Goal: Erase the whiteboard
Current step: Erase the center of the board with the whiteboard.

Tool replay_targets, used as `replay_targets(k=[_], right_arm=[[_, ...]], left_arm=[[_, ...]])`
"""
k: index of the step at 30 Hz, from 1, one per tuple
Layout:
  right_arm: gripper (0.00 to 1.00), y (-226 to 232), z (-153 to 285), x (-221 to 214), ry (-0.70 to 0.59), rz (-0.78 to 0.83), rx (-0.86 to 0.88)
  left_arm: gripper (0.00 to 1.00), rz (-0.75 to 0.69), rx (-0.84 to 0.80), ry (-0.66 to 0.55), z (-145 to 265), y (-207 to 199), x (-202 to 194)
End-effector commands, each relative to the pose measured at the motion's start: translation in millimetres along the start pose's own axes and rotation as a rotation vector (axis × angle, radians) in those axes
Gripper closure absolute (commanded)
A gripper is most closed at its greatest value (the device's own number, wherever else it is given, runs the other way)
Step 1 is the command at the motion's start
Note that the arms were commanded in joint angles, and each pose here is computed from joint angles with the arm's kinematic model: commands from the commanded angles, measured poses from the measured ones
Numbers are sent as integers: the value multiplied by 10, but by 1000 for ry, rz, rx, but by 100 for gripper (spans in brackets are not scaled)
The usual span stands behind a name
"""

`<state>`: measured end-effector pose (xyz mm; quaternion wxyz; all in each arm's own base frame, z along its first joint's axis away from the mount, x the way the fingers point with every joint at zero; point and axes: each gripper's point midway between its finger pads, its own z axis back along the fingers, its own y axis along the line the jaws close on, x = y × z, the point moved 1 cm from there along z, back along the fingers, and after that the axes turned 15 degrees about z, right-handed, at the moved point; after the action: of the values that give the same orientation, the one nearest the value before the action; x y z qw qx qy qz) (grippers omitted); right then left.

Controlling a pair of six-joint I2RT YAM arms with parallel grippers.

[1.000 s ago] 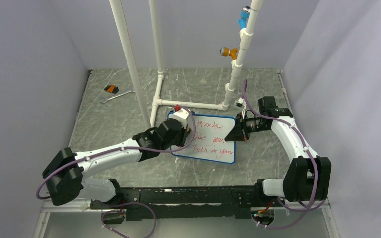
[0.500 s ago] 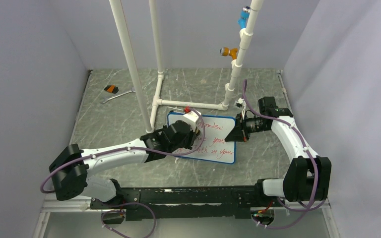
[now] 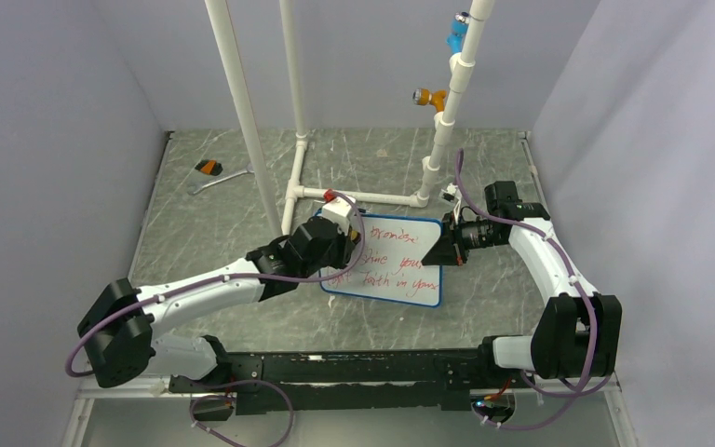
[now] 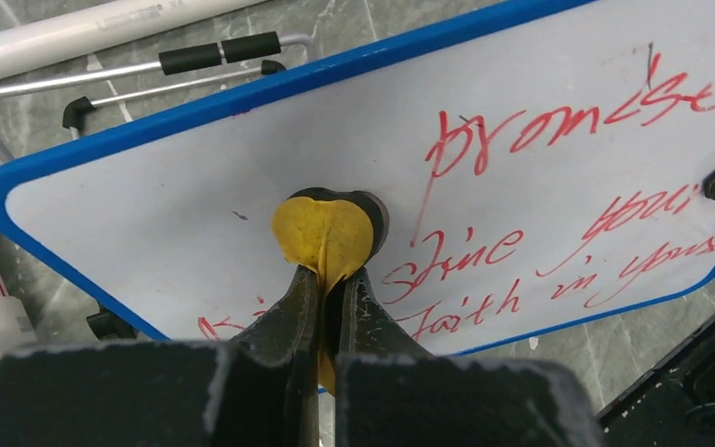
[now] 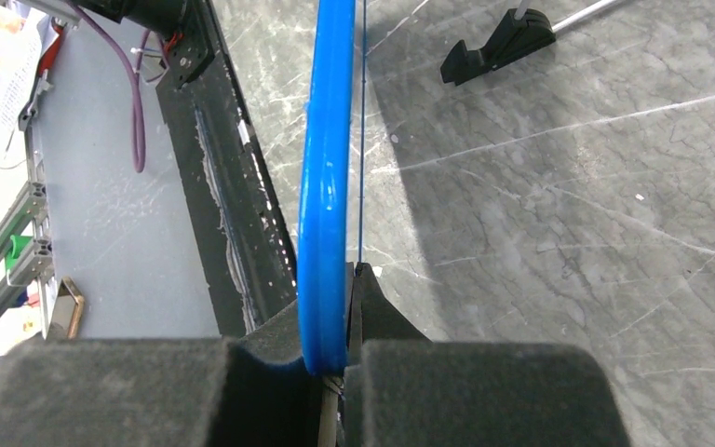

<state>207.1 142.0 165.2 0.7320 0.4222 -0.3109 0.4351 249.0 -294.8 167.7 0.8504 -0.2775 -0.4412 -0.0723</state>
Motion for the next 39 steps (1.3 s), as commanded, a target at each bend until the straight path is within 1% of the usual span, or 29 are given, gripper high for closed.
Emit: replay_targets(k=[1, 4, 6, 9, 14, 17, 21, 27, 28, 30, 34, 39], right_arm=[[100, 46, 10, 77, -3, 55, 16], [100, 43, 7, 73, -2, 52, 17], [100, 41, 8, 72, -2, 51, 17], [100, 44, 8, 72, -2, 52, 17], [100, 44, 10, 73, -2, 54, 17], [100, 48, 10, 76, -3, 53, 17], [100, 41, 6, 72, -1, 52, 18], [100, 36, 4, 68, 0, 47, 19], [100, 36, 2, 66, 1, 47, 19], [100, 36, 3, 67, 1, 48, 19], [100, 37, 6, 70, -1, 50, 18], [100, 44, 8, 72, -2, 54, 17]], left_arm=[[100, -17, -78, -36, -1, -264, 83], [100, -43, -113, -9, -25, -480, -33], [100, -50, -107, -9, -45, -505, -41], [100, -66, -51, -48, -48, -391, 51], [100, -24, 22, -93, -52, -41, 281], [100, -20, 28, -105, -47, 12, 354], [100, -30, -37, -75, -29, -184, 280], [100, -51, -74, -43, -50, -484, 84], [100, -64, -52, -21, -70, -453, 20], [100, -75, -20, -19, -90, -415, 19], [100, -108, 46, -54, -84, -293, 141], [100, -52, 99, -77, -54, 31, 303]])
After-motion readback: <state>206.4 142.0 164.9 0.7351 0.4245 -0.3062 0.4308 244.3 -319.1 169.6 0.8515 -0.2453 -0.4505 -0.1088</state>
